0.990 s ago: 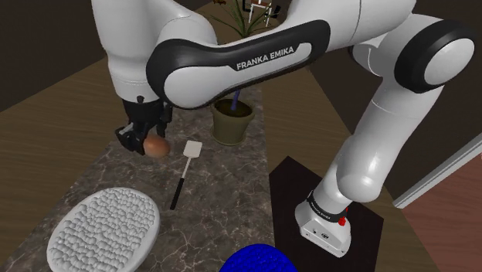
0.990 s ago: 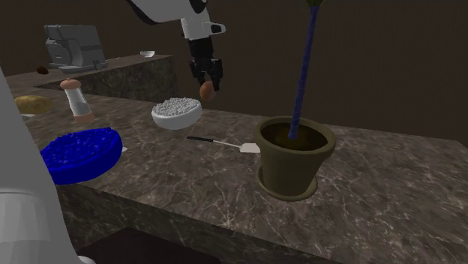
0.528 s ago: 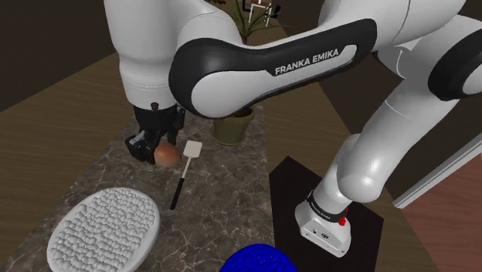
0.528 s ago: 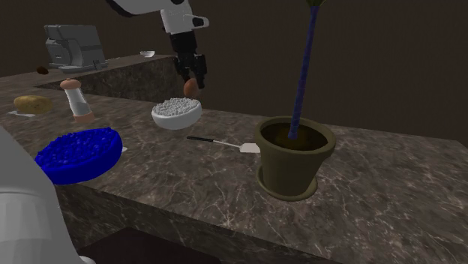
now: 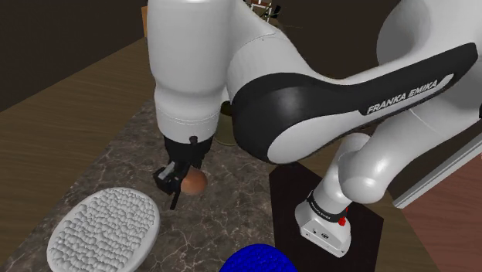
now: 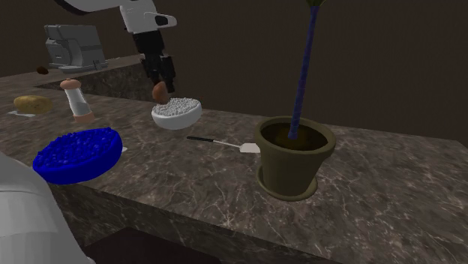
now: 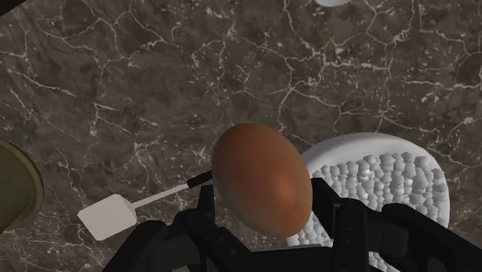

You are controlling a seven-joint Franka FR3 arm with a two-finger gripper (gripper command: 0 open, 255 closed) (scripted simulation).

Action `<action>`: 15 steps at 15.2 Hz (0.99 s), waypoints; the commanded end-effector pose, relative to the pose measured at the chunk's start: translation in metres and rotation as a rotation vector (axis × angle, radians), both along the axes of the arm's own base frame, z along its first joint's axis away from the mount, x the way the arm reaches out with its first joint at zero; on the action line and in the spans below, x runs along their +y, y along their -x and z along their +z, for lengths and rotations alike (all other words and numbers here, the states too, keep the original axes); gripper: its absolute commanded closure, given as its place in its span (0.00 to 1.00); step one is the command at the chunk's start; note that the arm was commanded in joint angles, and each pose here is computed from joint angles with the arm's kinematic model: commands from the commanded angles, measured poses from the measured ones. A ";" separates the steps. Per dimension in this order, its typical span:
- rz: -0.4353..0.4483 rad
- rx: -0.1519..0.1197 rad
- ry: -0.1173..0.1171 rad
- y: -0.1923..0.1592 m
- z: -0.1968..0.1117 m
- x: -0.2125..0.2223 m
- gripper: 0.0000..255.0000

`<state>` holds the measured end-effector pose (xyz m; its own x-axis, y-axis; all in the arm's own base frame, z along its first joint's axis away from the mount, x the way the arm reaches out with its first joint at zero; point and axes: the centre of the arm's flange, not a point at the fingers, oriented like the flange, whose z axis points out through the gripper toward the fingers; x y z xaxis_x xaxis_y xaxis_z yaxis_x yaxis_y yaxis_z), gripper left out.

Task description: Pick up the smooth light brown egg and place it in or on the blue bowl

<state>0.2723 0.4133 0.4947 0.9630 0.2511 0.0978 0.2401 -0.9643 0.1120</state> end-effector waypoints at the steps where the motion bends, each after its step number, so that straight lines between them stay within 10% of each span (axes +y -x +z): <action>1: -0.002 0.000 0.000 0.029 -0.003 0.000 1.00; 15: -0.002 0.000 0.000 0.213 -0.002 0.010 1.00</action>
<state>0.0734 0.4219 0.4902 0.9630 0.2508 0.0981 0.2398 -0.9644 0.1116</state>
